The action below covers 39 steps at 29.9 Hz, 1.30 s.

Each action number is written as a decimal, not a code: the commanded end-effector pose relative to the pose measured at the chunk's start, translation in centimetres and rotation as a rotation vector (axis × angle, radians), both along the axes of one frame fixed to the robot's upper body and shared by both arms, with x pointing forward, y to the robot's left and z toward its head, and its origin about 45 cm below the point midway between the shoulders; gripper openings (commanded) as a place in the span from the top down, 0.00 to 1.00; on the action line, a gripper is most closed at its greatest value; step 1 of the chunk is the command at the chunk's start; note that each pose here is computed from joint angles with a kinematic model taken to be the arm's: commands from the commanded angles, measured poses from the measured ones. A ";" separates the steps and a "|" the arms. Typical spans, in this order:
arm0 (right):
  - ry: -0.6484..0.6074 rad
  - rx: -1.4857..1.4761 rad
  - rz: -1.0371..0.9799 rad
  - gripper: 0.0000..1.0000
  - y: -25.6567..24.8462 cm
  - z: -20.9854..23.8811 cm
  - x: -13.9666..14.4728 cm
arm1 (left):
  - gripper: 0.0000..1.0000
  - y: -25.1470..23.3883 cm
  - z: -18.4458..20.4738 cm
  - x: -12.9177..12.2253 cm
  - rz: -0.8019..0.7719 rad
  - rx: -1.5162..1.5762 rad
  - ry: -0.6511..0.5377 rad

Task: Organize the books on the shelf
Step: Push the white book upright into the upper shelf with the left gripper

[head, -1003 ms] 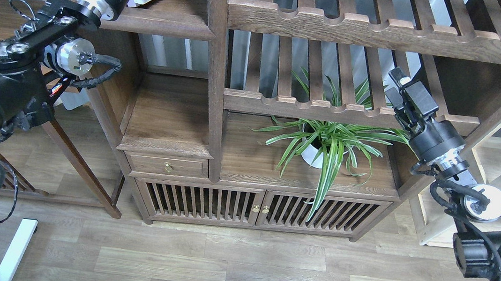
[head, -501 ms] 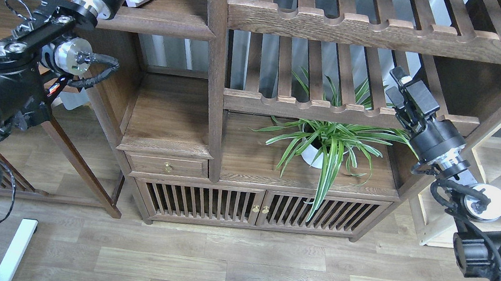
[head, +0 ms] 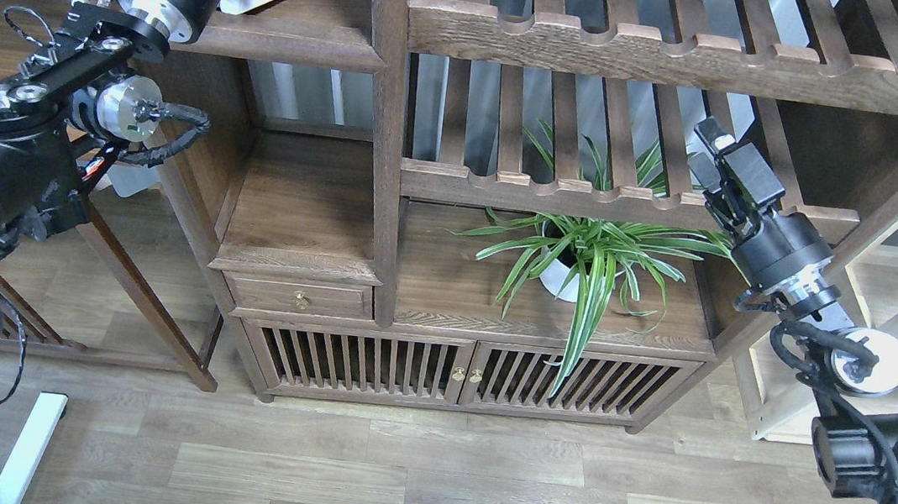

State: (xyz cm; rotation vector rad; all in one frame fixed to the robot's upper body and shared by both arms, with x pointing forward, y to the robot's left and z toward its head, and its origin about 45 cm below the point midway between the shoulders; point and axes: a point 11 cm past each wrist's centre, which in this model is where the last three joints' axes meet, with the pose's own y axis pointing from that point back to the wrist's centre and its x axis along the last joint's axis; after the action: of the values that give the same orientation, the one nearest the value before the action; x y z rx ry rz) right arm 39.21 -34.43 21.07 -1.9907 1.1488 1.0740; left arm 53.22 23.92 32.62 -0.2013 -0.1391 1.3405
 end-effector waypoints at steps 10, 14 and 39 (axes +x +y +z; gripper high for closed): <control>-0.002 -0.003 0.003 0.06 0.0 0.1 -0.1 | 0.64 -0.8 -0.1 0.0 -0.003 -0.006 0.001; -0.002 -0.005 0.005 0.06 0.0 0.1 -0.1 | 0.59 -1.0 -0.1 -0.1 -0.006 -0.001 0.001; -0.008 -0.009 0.015 0.06 0.2 0.3 -0.1 | 0.56 0.6 6.9 0.9 0.044 -0.055 -0.127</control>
State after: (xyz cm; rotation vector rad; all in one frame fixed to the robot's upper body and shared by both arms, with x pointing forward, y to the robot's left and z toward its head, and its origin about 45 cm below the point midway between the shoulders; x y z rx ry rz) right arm 39.15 -34.24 21.34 -2.0085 1.1406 1.0705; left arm 53.99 24.53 38.55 -0.3146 -0.2055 1.3772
